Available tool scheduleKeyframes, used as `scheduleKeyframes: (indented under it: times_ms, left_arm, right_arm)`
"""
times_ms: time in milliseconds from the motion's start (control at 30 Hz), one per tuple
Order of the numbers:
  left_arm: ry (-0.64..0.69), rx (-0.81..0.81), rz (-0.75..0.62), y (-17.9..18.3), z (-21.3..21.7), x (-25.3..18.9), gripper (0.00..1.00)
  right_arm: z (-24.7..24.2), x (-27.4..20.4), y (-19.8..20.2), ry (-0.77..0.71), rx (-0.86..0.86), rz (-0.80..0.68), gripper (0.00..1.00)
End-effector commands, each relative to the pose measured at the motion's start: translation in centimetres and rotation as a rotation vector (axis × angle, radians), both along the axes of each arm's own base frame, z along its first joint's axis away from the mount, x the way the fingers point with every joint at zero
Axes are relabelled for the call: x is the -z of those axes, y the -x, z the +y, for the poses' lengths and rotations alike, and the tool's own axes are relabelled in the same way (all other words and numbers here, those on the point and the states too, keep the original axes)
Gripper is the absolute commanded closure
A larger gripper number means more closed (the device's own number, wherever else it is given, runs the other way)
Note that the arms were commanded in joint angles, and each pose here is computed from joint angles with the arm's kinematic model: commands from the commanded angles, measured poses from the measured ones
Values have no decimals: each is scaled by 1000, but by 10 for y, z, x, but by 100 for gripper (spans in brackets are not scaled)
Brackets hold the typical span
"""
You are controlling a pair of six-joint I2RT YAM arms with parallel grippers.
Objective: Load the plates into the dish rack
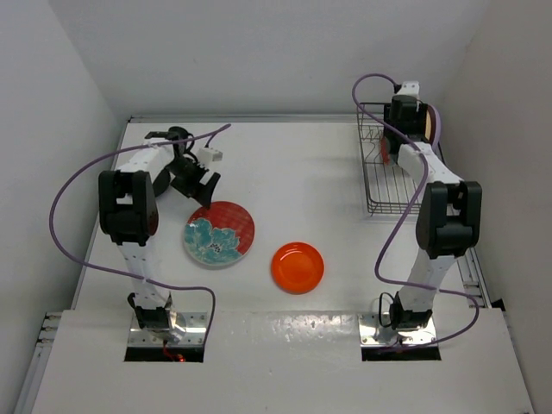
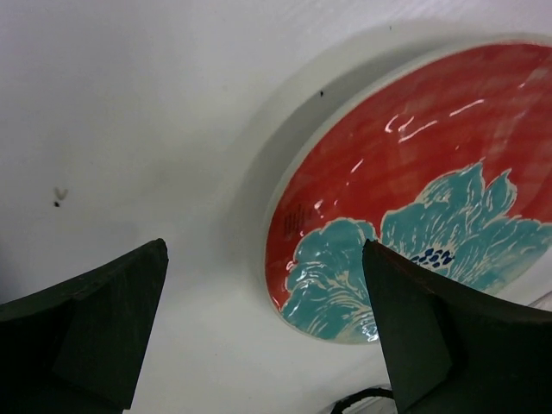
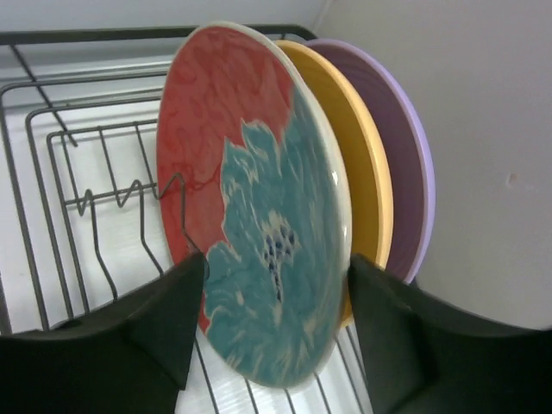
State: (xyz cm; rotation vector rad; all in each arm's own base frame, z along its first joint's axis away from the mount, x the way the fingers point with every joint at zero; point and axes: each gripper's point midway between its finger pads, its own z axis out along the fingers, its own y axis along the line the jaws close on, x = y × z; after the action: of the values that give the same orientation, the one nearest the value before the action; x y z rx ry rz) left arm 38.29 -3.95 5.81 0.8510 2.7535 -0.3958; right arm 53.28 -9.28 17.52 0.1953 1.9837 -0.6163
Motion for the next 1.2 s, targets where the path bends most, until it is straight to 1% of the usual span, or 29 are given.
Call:
scheduleKeyframes:
  times_ms: [0, 67, 100, 167, 200, 233, 300, 333, 367, 400, 467, 500, 567, 600, 633, 667, 700, 733, 800, 833, 867, 900, 967, 1000, 1067, 1100, 1133, 1167]
  left_arm:
    - [60, 18, 23, 13, 3, -4, 0]
    - [70, 9, 49, 21, 4, 2, 0]
    - [55, 7, 57, 22, 7, 8, 0]
    - [56, -5, 78, 26, 10, 17, 0]
    - [67, -4, 95, 27, 9, 22, 0]
    - [79, -2, 126, 35, 10, 26, 0]
    - [100, 27, 177, 45, 7, 38, 0]
    - [116, 36, 185, 46, 5, 41, 2]
    - [136, 61, 246, 61, 2, 49, 4]
    - [158, 75, 278, 69, -1, 53, 6]
    - [220, 83, 327, 79, -6, 55, 15]
    - [234, 89, 346, 82, -8, 58, 29]
    - [262, 82, 390, 88, -12, 66, 48]
    - [271, 81, 386, 85, -13, 62, 57]
    - [280, 80, 386, 83, -15, 64, 86]
    - [290, 81, 360, 74, -16, 60, 97]
    - [288, 70, 352, 70, -16, 58, 100]
    - [285, 58, 340, 64, -16, 55, 100]
    - [288, 56, 276, 43, -17, 37, 100]
    - [303, 51, 246, 33, -19, 30, 100]
    - [310, 70, 180, 16, -24, 11, 100]
    - [318, 76, 139, 8, -25, -4, 100]
    - [348, 87, 33, -16, -31, -41, 100]
    - [360, 94, -1, -21, -33, -54, 100]
    - [391, 168, -75, -26, -49, -83, 100]
    - [386, 188, -123, -33, -52, -97, 100]
    - [396, 215, -131, -30, -64, -103, 100]
    - [394, 236, -164, -28, -70, -116, 100]
  right_arm:
    - [13, -59, -6, -36, -65, -100, 31]
    - [17, -65, -3, -45, -87, -86, 24]
    - [22, -76, -1, -55, -110, -99, 18]
    - [35, -79, 1, -36, -173, -78, 15]
    - [38, -95, 7, -31, -192, -102, 13]
    - [43, -97, 9, -35, -214, -98, 12]
    - [56, -111, 15, -23, -250, -117, 12]
    - [62, -115, 20, -20, -265, -119, 12]
    - [68, -128, 28, -12, -285, -145, 12]
    - [70, -129, 28, -11, -290, -147, 12]
    - [78, -139, 39, -13, -311, -174, 11]
    - [83, -139, 42, -16, -321, -175, 11]
    - [86, -140, 52, -33, -323, -186, 11]
    - [94, -140, 54, -42, -342, -186, 11]
    - [97, -131, 61, -68, -343, -171, 11]
    - [112, -132, 64, -97, -402, -173, 11]
    - [118, -111, 70, -114, -431, -127, 10]
    - [129, -110, 74, -172, -458, -138, 10]
    - [174, -95, 85, -290, -646, -105, 8]
    - [187, -83, 89, -341, -690, -81, 8]
    - [217, -68, 98, -408, -818, -32, 8]
    - [246, -64, 108, -472, -934, -2, 8]
    - [291, -43, 123, -581, -1097, 87, 8]
    - [321, -44, 137, -614, -1193, 116, 8]
    - [344, -26, 135, -647, -1237, 175, 8]
    - [353, -26, 137, -660, -1273, 184, 8]
    - [370, -15, 141, -665, -1305, 218, 8]
    - [377, -11, 136, -648, -1333, 225, 8]
